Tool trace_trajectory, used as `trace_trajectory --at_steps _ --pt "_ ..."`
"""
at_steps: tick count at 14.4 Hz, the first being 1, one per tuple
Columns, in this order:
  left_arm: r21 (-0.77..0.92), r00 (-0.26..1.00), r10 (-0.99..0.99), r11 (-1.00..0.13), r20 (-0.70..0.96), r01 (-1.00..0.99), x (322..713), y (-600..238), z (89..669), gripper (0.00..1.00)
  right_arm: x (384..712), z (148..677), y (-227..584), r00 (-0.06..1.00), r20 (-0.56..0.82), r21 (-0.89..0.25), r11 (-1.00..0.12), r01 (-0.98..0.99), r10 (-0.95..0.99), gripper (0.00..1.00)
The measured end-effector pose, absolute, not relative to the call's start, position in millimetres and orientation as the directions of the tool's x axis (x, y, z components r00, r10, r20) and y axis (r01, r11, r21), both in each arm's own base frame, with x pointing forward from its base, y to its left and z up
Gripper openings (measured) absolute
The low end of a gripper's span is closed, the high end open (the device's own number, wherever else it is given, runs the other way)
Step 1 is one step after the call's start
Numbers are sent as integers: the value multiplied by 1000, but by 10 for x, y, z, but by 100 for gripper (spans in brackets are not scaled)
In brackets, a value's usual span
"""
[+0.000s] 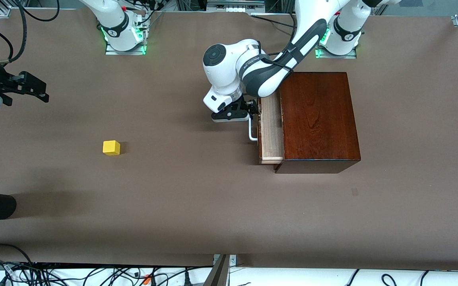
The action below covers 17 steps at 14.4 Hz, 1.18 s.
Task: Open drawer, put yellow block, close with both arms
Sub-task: 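Pull the drawer handle outward with the left gripper, then pull the drawer open with the left gripper while the right gripper reaches the cube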
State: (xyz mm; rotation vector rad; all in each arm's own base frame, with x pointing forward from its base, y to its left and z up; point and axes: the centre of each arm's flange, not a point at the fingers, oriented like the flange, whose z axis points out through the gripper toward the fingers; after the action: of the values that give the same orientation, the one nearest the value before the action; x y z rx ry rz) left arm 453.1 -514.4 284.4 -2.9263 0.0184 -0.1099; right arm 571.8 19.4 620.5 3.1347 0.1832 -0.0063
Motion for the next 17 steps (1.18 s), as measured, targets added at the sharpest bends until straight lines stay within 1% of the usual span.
trace_trajectory --at_steps 13,15,17 --pt "-179 998 -14 -984 62 -3 4532 -5341 2856 100 5721 6198 194 993 -5 1 -993 116 116 100" --pt "-170 998 -15 -985 63 -4 4521 -5386 2877 100 5788 6115 199 993 -4 3 -993 116 116 100" --pt "-165 998 -16 -986 64 -6 4515 -5422 2884 100 5925 5953 205 993 4 8 -993 115 115 100"
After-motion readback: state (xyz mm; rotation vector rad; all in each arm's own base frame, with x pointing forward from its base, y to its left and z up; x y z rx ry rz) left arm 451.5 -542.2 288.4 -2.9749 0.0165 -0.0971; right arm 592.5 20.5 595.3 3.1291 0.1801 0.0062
